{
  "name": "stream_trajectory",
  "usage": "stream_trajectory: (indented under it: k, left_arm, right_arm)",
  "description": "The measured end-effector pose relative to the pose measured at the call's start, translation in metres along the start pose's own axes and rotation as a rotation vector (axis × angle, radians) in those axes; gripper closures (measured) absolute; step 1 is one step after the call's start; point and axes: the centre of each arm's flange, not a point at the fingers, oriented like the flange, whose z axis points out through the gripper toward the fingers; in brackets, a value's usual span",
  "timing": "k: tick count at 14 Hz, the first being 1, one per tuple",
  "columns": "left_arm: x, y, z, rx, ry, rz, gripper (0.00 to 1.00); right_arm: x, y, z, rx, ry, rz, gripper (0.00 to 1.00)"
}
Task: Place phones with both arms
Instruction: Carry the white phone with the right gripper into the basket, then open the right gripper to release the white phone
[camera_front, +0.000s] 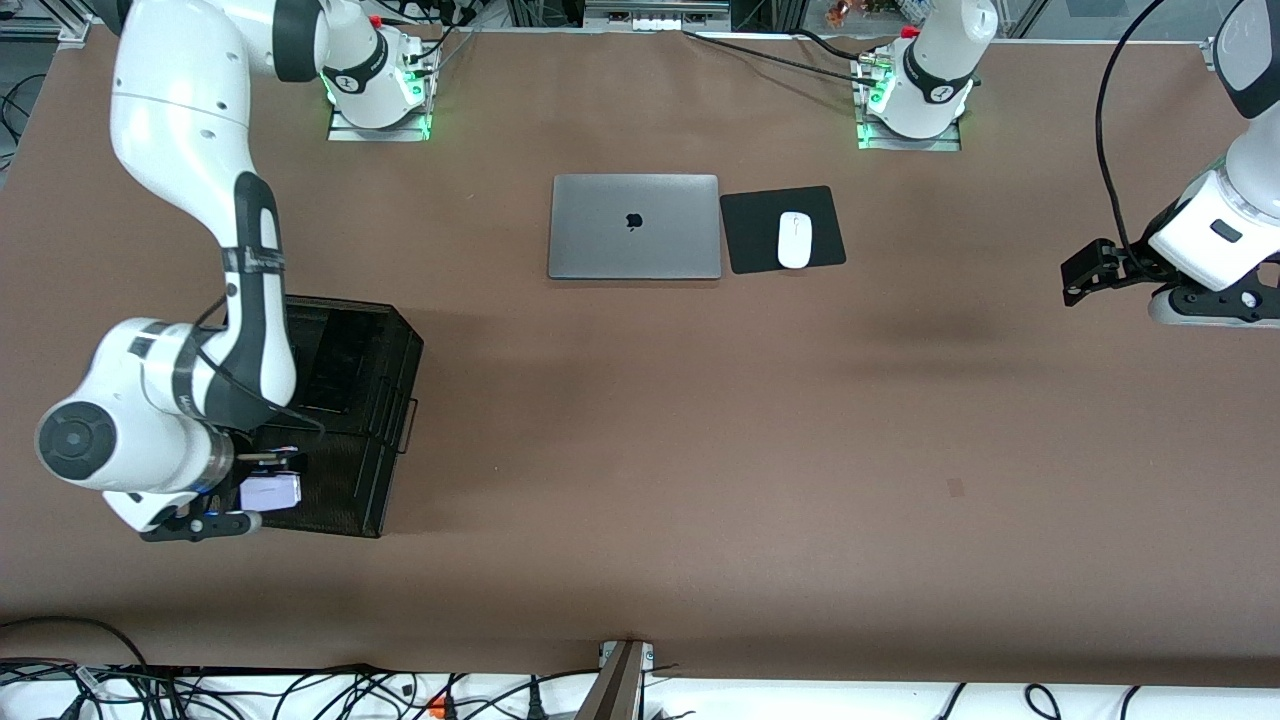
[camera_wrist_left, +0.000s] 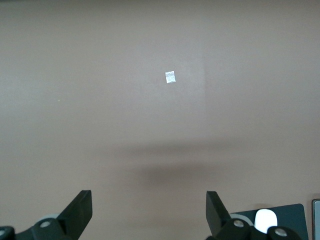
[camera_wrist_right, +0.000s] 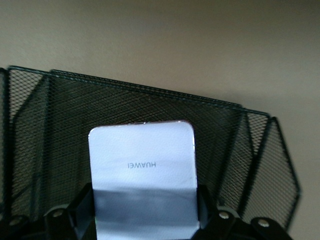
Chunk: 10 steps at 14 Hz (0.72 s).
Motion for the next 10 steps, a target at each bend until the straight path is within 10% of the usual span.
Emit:
stream_trajectory:
  k: [10]
  left_arm:
    - [0.0,0.001,-0.001,0.0,0.002,0.002,0.0]
  right_arm:
    - [-0.013,-0.002,-0.051,0.07,-0.009,0.014,0.0]
